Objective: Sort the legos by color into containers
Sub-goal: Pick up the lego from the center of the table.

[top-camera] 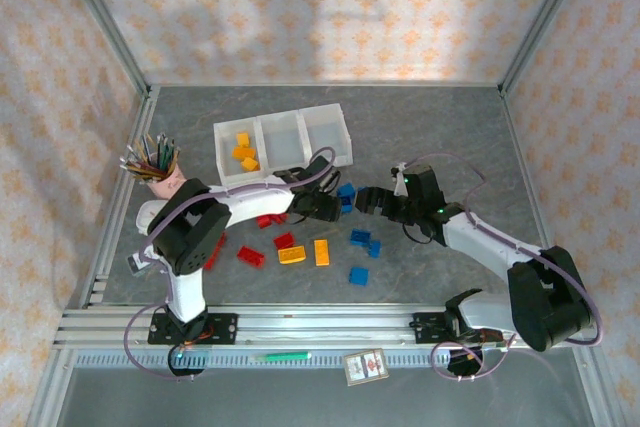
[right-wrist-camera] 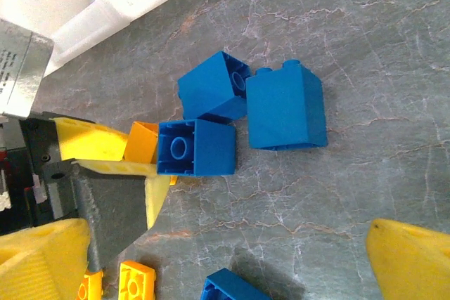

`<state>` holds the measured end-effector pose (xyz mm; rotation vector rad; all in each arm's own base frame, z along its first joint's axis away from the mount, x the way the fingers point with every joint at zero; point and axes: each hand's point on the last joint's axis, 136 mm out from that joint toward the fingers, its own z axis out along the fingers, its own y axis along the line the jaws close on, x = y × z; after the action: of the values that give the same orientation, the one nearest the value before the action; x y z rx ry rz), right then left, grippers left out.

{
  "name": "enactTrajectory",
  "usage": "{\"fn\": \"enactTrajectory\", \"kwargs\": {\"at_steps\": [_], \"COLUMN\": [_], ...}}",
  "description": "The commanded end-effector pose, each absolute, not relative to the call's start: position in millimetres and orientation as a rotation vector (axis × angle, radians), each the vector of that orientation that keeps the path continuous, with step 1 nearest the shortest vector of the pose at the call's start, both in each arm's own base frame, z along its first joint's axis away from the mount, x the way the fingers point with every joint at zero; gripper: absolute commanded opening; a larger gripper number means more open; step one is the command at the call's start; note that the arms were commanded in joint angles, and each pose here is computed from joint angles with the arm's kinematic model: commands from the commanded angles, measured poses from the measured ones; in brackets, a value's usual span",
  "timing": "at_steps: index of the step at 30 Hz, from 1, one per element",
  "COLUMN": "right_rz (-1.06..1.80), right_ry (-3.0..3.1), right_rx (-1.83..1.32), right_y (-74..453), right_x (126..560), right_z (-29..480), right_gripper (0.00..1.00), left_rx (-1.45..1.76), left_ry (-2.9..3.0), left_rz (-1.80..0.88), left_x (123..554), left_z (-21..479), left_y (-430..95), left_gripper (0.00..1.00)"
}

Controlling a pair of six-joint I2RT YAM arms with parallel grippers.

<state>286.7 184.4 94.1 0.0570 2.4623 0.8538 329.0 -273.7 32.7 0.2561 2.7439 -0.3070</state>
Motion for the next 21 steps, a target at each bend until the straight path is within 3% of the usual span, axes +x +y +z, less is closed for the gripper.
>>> {"fn": "enactTrajectory", "kwargs": {"at_steps": [1, 7, 14, 21], "right_rz": [0.868, 0.865, 0.848, 0.83], "right_ry": [2.428, 2.422, 2.426, 2.403], "right_rx": [0.057, 0.049, 0.039, 0.002], "right_y": [184, 184, 184, 184], "right_x": [289, 291, 294, 297], "right_z": [102, 104, 105, 117], "right_gripper": [1.0, 1.0, 1.0, 1.0], "left_rx": [0.276, 0.281, 0.273, 0.204], "left_ry": [2.712, 2.726, 2.713, 2.618], "left_rz": [-0.292, -0.269, -0.253, -0.334], "left_x": [340, 340, 340, 344], "left_z": [35, 23, 25, 65], "left_y": [-281, -280, -275, -273], "left_gripper": [0.62, 0.53, 0.35, 0.24]}}
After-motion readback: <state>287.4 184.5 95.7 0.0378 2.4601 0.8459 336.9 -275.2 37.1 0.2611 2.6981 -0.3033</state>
